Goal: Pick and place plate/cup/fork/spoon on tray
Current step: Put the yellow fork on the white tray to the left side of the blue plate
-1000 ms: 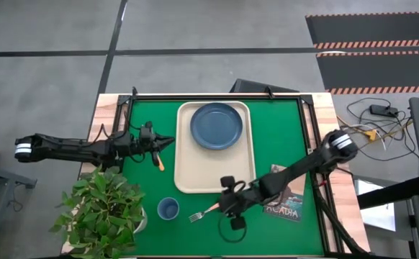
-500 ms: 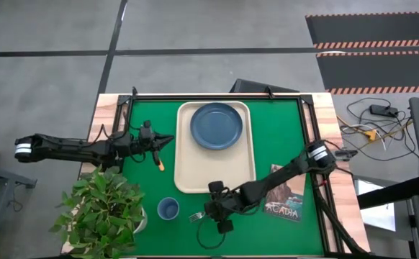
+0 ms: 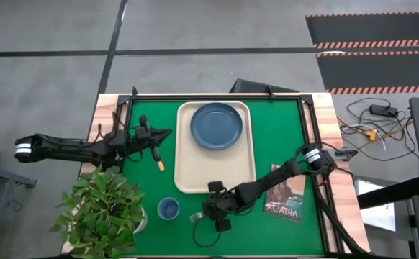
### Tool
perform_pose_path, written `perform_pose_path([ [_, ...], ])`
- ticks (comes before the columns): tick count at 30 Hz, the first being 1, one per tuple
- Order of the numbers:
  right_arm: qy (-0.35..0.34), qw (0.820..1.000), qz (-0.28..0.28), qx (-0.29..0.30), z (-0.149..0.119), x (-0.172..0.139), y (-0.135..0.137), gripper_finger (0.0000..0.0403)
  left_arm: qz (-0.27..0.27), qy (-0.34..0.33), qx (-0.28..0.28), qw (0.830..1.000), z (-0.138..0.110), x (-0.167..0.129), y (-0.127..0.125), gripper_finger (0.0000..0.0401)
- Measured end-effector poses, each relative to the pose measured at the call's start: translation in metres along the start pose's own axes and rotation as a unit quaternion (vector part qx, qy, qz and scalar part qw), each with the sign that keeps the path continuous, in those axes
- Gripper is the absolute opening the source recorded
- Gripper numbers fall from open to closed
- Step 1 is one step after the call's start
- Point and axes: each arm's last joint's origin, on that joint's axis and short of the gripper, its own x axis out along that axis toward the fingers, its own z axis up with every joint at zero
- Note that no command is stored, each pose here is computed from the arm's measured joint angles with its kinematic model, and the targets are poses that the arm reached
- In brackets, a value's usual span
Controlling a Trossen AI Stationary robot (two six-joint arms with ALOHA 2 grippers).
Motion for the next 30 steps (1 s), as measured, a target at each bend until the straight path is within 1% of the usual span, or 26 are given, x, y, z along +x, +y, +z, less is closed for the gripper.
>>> perform_pose_path([
  [5, 0.011, 1.000, 0.001, 0.012, -0.005, 0.008, 0.001, 0.0125, 0.000, 0.000, 0.023, 1.000, 0.000, 0.000, 0.000, 0.0000],
  [10, 0.010, 1.000, 0.020, 0.017, -0.006, 0.014, 0.001, 0.0108, 0.001, -0.009, 0.022, 1.000, 0.002, 0.000, 0.000, 0.0000],
  [13, 0.010, 0.999, 0.027, 0.019, -0.006, 0.014, 0.001, 0.0084, 0.001, -0.008, 0.022, 1.000, 0.002, 0.000, 0.000, 0.0000],
  [17, 0.009, 0.999, 0.032, 0.019, -0.005, 0.014, 0.001, 0.0038, 0.001, -0.010, 0.022, 1.000, 0.002, 0.000, 0.000, 0.0000],
  [19, 0.009, 0.999, 0.038, 0.020, -0.005, 0.014, 0.001, 0.0024, 0.001, -0.009, 0.022, 1.000, 0.002, 0.000, 0.000, 0.0000],
  [26, 0.009, 0.999, 0.040, 0.025, -0.001, 0.008, 0.000, 0.0027, 0.001, -0.008, 0.022, 1.000, 0.002, 0.000, 0.000, 0.0000],
  [30, 0.011, 0.998, 0.045, 0.032, 0.005, -0.009, -0.003, 0.0027, 0.001, -0.008, 0.022, 1.000, 0.002, 0.000, 0.000, 0.0000],
])
